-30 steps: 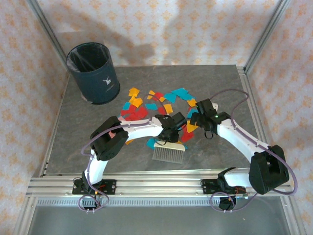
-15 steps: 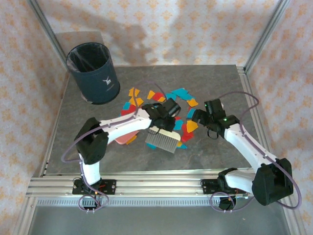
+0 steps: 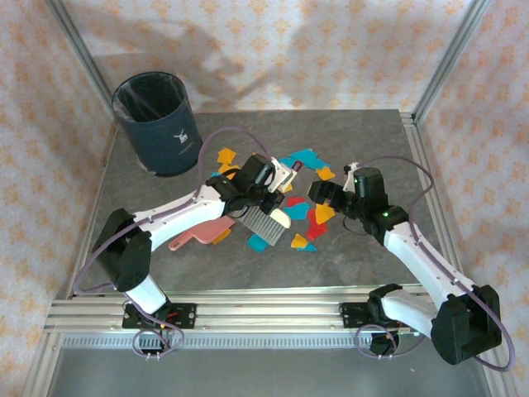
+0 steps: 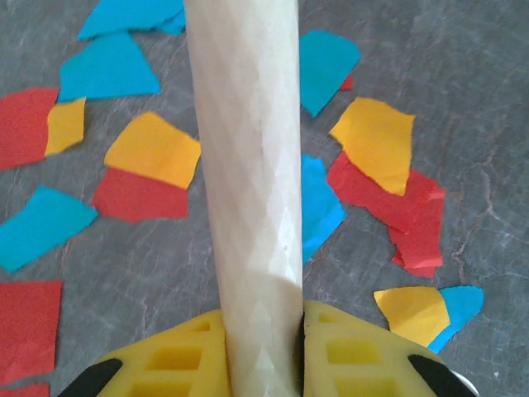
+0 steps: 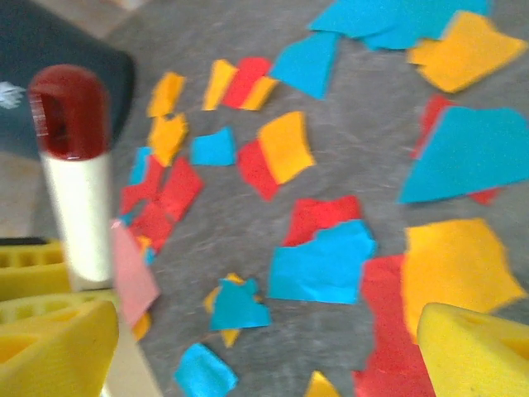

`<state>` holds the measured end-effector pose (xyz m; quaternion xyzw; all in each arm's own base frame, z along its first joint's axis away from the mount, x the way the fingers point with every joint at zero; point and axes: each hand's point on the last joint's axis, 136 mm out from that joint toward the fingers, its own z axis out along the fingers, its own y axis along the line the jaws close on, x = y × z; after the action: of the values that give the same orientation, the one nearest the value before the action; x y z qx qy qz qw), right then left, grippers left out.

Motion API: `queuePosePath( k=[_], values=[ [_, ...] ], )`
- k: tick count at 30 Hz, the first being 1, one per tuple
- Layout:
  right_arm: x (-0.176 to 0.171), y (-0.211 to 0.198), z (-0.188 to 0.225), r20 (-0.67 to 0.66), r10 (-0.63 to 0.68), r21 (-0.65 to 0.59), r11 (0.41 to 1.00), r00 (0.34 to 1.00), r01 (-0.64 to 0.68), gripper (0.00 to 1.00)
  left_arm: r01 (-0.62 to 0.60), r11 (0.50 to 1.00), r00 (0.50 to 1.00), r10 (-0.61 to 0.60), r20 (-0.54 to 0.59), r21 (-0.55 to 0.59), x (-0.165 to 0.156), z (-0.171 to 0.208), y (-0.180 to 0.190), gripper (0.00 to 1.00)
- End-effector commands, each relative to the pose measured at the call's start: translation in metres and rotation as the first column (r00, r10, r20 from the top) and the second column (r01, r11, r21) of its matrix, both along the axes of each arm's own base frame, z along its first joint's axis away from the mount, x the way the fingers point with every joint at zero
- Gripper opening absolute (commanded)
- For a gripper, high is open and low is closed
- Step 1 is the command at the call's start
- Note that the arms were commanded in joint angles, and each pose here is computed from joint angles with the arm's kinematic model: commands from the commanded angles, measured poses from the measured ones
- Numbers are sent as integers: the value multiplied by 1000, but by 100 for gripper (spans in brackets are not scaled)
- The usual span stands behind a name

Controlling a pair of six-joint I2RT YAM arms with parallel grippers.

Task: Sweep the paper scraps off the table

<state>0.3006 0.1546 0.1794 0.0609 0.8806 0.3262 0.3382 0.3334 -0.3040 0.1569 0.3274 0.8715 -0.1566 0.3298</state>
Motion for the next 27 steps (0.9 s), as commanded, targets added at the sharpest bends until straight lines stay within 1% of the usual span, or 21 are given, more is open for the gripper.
queuePosePath(
  k=[1,4,6,8,14,15,17,22,25,27],
  values=[
    [-1,31,37,107,149,143,976,983,-163,90,76,994,989,-65,135,-79,6,33,-11,22],
    [3,41,46,132,167,201,961,977,-192,84,86,991,985,-68,159,-107,5,37,-13,22],
    [5,47,52,154,179,226,951,972,-211,82,90,989,983,-70,171,-114,5,38,-12,22],
    [6,52,54,157,189,224,949,969,-221,81,99,988,982,-78,173,-119,2,38,-13,21],
    [13,62,54,139,208,229,944,968,-236,68,125,983,980,-101,170,-136,-3,39,-15,22],
    [16,65,47,119,213,228,945,970,-235,68,130,982,980,-106,170,-140,-4,39,-15,22],
    [17,69,47,121,222,228,942,968,-245,64,139,980,978,-113,174,-143,-6,40,-15,22],
    [19,77,49,134,236,223,939,963,-261,62,145,979,979,-120,167,-141,-8,39,-15,22],
    [21,81,47,132,242,224,937,961,-266,59,158,975,978,-134,158,-154,-10,39,-18,22],
    [22,85,46,120,257,222,935,959,-278,54,163,975,978,-140,154,-152,-11,39,-18,22]
  ],
)
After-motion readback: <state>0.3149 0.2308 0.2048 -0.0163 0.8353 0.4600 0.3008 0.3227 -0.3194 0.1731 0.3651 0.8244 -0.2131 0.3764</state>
